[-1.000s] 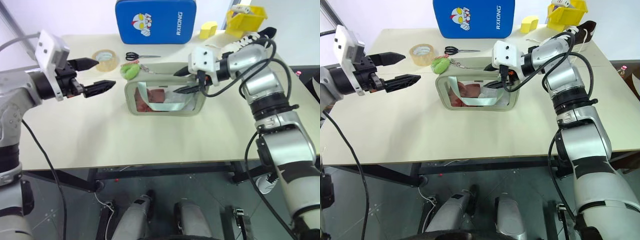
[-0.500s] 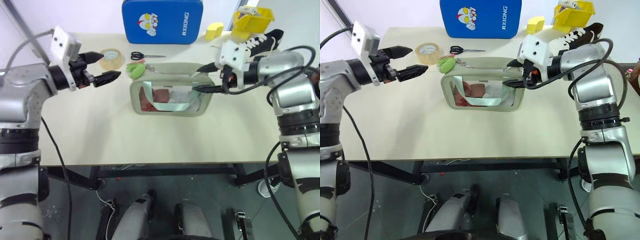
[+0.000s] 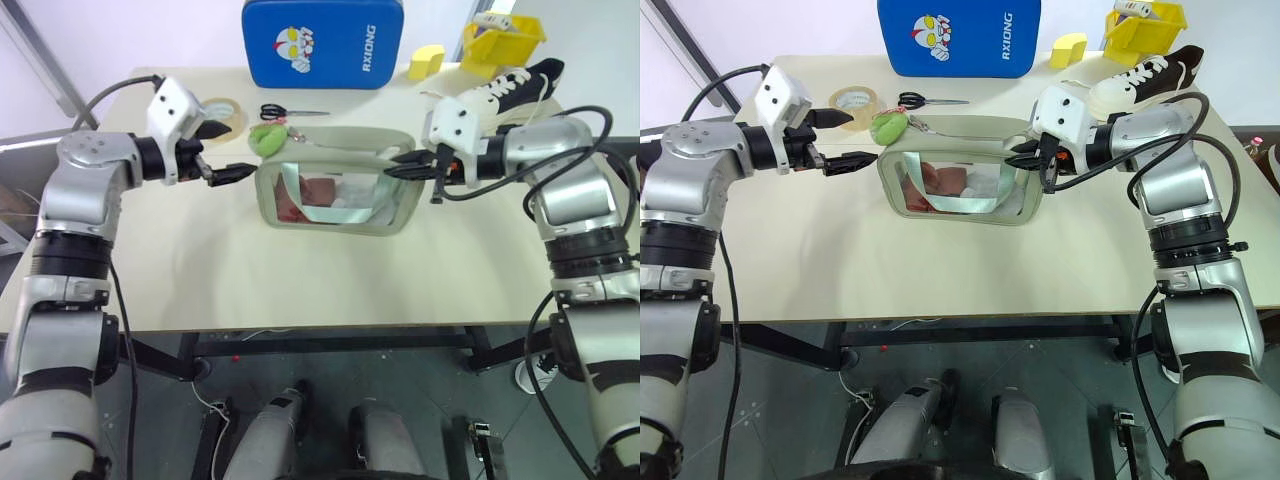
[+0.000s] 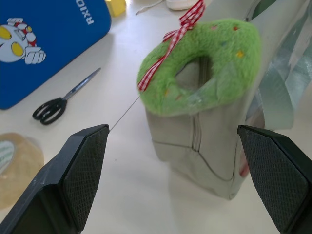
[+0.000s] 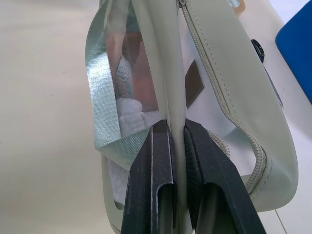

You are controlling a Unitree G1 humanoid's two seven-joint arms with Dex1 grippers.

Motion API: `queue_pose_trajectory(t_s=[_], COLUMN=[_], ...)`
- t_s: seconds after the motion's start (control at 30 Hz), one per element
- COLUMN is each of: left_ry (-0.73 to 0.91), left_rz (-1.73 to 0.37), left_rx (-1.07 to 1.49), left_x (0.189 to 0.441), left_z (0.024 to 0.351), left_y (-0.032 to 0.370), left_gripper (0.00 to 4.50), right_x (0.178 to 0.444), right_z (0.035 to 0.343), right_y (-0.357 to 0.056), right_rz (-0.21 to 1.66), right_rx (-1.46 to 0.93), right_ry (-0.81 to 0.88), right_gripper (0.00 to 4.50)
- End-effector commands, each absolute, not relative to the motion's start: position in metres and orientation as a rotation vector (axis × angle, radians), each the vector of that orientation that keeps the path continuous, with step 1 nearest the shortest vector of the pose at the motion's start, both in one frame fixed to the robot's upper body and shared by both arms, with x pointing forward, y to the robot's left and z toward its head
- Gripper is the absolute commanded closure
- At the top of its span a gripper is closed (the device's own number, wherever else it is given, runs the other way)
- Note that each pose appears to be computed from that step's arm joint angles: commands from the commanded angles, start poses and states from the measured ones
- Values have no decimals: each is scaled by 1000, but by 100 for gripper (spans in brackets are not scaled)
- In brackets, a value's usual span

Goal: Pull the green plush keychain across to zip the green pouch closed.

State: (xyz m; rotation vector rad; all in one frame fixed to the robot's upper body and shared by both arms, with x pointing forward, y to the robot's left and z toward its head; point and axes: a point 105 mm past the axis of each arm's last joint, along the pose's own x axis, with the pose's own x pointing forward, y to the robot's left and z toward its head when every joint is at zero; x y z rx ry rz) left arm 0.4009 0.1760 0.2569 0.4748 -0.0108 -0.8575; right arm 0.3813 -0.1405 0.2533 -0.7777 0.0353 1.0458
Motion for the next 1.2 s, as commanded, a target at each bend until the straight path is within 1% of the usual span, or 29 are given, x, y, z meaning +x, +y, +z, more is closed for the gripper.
queue_pose_trajectory(t_s=[0.03,0.2,0.37,0.7,0.97,1.07,1.13,1.17,1.2], left_ry=[-93,-105,-142,-143,-117,-112,-113,-114,-117], left_rz=[-863,-881,-888,-986,-956,-954,-949,-948,-947], left_rx=[503,512,486,381,392,391,361,354,348], left_x=[402,404,405,395,402,404,406,406,406], left_z=[278,278,289,295,286,282,284,285,287], left_y=[166,159,155,145,143,141,140,140,140], left_gripper=[0,0,0,0,0,79,181,222,289], right_x=[376,376,376,373,368,367,367,367,367], right_z=[264,263,262,259,258,257,257,257,257], right_y=[-131,-129,-129,-130,-128,-128,-128,-128,-128], right_rz=[1067,1076,1081,1085,1090,1091,1087,1086,1085], right_rx=[-791,-787,-788,-796,-794,-791,-789,-785,-783], right_ry=[-23,-21,-18,-9,-9,-6,-5,-4,-4], right_gripper=[442,442,442,442,442,450,450,450,450])
